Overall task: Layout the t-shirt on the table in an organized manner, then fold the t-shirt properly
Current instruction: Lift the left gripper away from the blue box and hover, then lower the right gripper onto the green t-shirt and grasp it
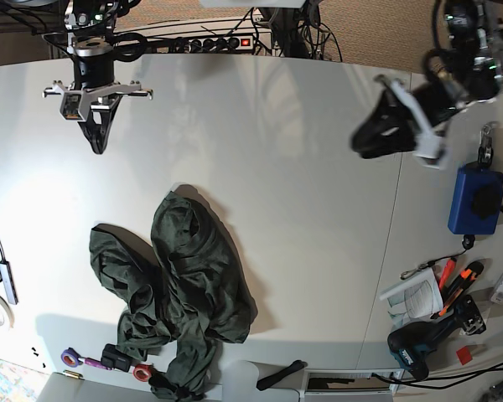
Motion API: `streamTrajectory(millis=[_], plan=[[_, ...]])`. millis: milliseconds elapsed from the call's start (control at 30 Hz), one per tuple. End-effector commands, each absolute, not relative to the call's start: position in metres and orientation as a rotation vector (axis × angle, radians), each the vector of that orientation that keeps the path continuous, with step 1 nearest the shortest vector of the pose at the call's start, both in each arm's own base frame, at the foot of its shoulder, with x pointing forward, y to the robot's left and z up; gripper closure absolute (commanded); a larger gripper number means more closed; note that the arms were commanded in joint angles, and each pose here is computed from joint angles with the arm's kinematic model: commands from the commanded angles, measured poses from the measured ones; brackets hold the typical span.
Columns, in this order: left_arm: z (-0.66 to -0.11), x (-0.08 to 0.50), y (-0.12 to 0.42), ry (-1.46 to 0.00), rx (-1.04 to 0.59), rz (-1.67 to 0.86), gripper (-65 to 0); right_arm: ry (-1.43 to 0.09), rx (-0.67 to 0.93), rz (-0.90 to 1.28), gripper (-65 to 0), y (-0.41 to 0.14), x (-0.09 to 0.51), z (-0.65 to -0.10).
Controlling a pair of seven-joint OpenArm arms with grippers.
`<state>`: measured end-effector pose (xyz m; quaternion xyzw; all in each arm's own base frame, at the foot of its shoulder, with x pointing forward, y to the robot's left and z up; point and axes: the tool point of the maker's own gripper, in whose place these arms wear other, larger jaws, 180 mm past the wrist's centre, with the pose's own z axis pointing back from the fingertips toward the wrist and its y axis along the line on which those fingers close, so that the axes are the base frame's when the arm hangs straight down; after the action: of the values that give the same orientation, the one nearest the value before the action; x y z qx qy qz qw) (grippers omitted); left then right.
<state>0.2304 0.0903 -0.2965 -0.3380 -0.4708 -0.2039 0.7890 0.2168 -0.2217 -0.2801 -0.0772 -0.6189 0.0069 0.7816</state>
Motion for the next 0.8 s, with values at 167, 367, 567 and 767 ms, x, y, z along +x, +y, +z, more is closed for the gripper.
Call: streamTrajectory(millis=[167,367,567,767], plan=[[-0.271,0.284,0.069,-1.206,-0.56,-0.509,-15.9,-1.377,-0.176,0.025,0.0,-0.222,0.219,-0.269],[-0.255,0.333,0.072,-1.35,-0.303,-0.381,-15.9,-1.429,-0.177,0.023,0.0,-0.222,0.228,-0.258],[-0.243,0.356,0.061,-1.463,-0.289,-0.357,-15.9,-1.465,-0.169,-0.021,0.0,-0.219,0.235,-0.252],[-0.271,0.35,0.022,-1.377,-0.567,-0.52,-15.9,-1.5,-0.169,-0.03,0.0,-0.219,0.244,-0.244]])
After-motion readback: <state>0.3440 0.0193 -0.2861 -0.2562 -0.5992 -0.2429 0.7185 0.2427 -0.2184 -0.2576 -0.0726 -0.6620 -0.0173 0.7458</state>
